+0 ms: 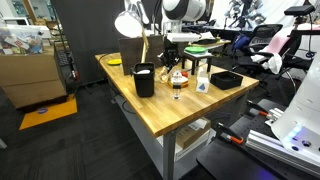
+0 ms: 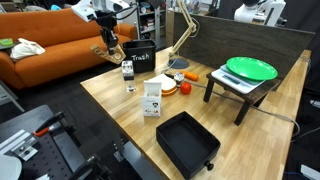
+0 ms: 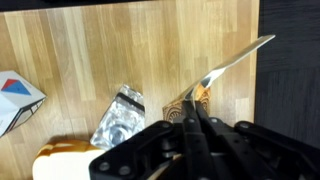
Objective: Throw the brown box in the trash
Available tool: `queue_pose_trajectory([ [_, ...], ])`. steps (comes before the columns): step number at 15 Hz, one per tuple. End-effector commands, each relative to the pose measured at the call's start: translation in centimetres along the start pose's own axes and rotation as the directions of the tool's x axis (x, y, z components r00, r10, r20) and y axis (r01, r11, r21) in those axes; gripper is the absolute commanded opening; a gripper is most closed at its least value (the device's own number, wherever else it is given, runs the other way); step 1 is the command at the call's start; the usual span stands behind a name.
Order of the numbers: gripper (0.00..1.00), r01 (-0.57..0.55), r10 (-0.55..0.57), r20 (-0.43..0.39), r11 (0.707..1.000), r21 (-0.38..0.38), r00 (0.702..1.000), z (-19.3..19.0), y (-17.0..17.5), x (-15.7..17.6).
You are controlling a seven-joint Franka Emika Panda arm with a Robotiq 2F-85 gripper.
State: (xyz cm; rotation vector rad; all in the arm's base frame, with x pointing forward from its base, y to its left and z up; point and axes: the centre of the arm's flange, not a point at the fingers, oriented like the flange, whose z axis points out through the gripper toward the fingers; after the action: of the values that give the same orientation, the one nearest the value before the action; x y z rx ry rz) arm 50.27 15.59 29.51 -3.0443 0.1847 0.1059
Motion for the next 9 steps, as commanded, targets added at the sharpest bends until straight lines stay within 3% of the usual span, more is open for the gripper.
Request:
queue_pose_trajectory([
  [1, 0.01, 0.032, -0.033, -0.059, 0.999, -0.024, 0.998, -2.9, -0.3, 2.7],
  [9, 0.01, 0.061, -0.069, -0.174, 0.997, -0.047, 0.982, -8.5, -0.4, 9.4],
])
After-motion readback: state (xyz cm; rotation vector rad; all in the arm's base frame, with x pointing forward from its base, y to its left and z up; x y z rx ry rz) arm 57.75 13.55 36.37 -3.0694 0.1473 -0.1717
